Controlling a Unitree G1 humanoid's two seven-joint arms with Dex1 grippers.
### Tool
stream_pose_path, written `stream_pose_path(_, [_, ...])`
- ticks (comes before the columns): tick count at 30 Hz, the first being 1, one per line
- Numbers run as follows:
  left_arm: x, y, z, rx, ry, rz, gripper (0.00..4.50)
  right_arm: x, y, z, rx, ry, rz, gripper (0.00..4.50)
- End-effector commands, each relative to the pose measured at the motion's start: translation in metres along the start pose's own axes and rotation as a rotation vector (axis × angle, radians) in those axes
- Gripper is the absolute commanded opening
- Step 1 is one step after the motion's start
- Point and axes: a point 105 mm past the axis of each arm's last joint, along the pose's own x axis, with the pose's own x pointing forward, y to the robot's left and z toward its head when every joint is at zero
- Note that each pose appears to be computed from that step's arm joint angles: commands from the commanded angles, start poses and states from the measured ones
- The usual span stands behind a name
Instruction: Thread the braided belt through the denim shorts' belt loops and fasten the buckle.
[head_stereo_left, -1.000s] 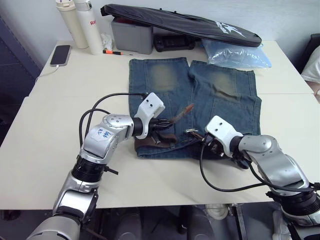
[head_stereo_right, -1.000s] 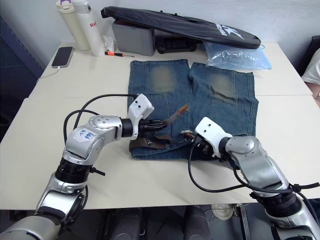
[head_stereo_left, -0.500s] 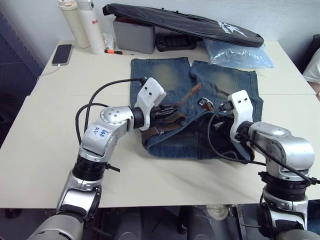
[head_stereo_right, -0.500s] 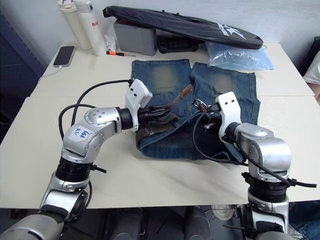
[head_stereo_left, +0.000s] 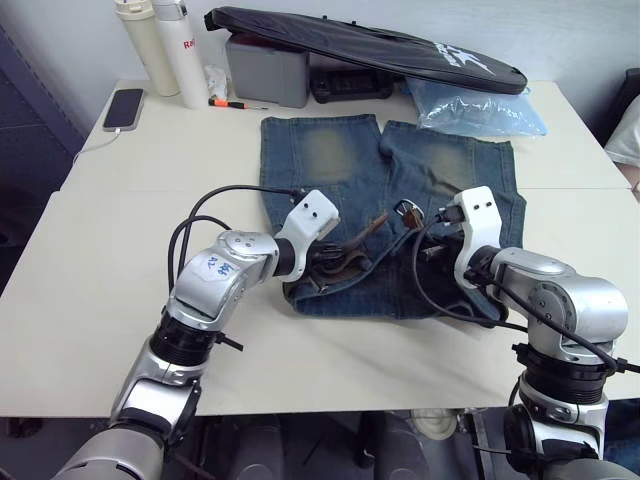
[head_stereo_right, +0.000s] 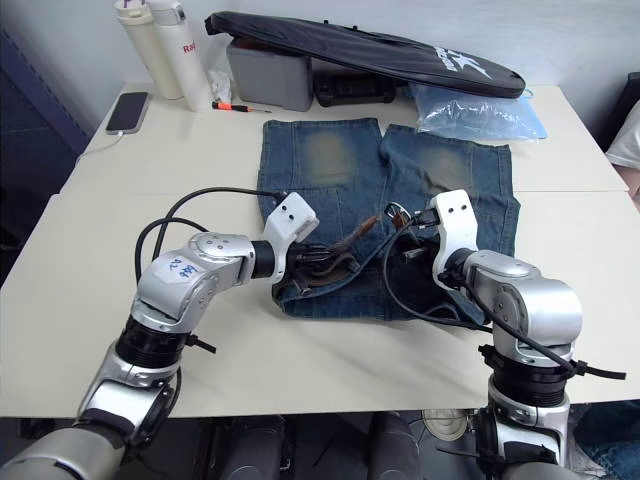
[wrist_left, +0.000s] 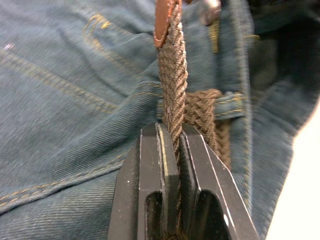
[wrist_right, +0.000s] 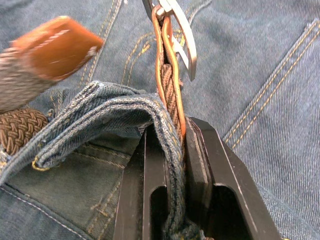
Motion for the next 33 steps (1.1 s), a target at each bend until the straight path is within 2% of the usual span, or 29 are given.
stream_pose_path(1, [-0.001,0.002,0.012,0.01,-0.023,0.02,0.0,-0.007,0.012,0.023,-0.073,-0.092,0.035,0.02])
stream_pose_path(17, [0.006,-0.005,0.025,0.016,-0.045,-0.019,0.0,-0.007,0.039,0.018,-0.149,-0.091,0.102,0.02])
stream_pose_path(26, [0.005,-0.009,0.031,0.033,-0.058,-0.035,0.0,-0.005,0.022,0.003,-0.202,-0.031,-0.011,0.02])
stream_pose_path(33, [0.003,-0.014,0.035,0.016,-0.073,-0.048,0.0,-0.005,0.013,-0.006,-0.194,0.002,-0.044,0.02])
